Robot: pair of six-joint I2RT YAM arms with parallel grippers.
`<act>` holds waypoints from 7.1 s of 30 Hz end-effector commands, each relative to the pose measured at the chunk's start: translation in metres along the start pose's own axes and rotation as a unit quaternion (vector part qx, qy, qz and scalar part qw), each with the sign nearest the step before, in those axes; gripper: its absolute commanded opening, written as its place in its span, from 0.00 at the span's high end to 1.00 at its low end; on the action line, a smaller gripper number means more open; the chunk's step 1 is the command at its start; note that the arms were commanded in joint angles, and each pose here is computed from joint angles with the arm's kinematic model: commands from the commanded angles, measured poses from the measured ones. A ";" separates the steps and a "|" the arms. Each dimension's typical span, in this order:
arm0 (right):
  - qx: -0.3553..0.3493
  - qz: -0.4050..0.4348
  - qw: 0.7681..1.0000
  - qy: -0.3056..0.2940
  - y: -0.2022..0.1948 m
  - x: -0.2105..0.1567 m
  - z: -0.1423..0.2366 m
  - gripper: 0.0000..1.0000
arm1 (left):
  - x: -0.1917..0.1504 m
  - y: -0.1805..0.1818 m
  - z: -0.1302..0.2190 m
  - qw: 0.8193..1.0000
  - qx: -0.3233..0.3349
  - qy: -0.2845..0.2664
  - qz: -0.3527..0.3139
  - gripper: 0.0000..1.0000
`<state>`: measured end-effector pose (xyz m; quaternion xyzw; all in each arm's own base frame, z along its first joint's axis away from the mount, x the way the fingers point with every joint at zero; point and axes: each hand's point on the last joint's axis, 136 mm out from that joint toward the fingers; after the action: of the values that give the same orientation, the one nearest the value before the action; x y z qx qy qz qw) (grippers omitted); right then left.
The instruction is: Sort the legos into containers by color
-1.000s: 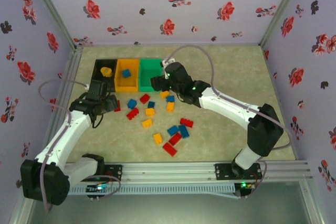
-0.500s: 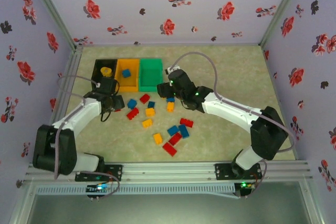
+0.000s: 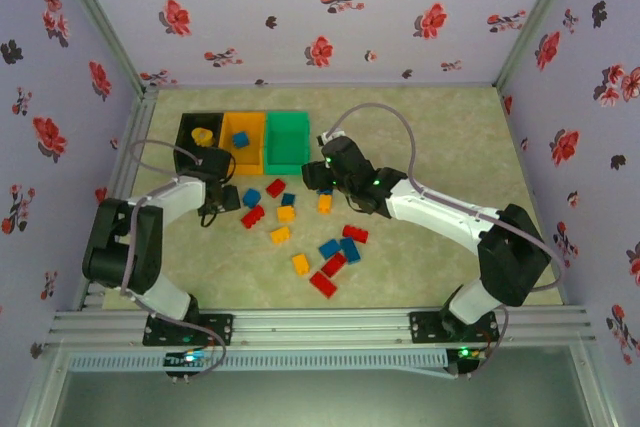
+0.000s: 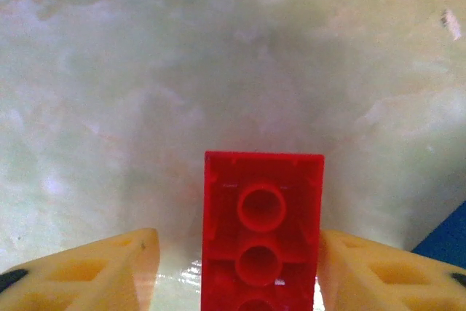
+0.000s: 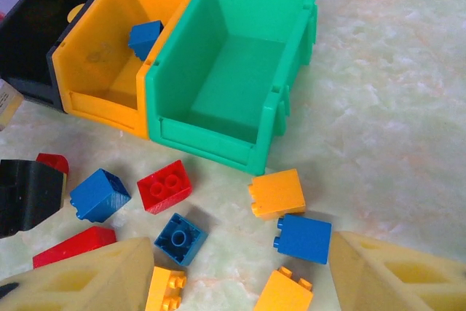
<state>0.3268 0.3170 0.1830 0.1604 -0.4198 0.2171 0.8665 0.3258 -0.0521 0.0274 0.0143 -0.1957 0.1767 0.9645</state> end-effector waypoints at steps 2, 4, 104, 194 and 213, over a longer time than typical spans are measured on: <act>0.002 -0.008 1.000 -0.001 0.004 -0.002 0.002 0.35 | 0.012 -0.005 -0.001 1.000 -0.005 -0.007 -0.003 0.48; 0.001 -0.008 1.000 -0.002 0.004 -0.002 0.003 0.35 | 0.012 -0.005 -0.002 1.000 -0.003 -0.005 -0.003 0.53; -0.062 -0.017 0.994 0.089 -0.018 -0.061 -0.016 0.39 | 0.018 -0.115 0.127 0.983 -0.126 -0.056 -0.124 0.35; -0.021 -0.020 0.999 -0.021 -0.022 0.112 -0.136 0.24 | 0.002 -0.096 0.151 0.982 -0.133 -0.079 -0.103 0.35; -0.060 -0.083 0.995 -0.007 -0.059 0.022 -0.014 0.20 | -0.069 -0.105 0.119 0.985 -0.136 0.006 -0.106 0.34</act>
<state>0.3821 0.2911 0.1885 0.1538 -0.4160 0.1466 0.8842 0.2682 -0.1807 0.1228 -0.0919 -0.2266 0.0369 0.9689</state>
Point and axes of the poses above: each hand's point on the last joint's axis, 136 mm out from that joint toward the fingers, its own z axis back along the fingers, its own y axis along the line the jaws close on, x = y × z, and after that the axes turned 9 degrees about z, right-handed
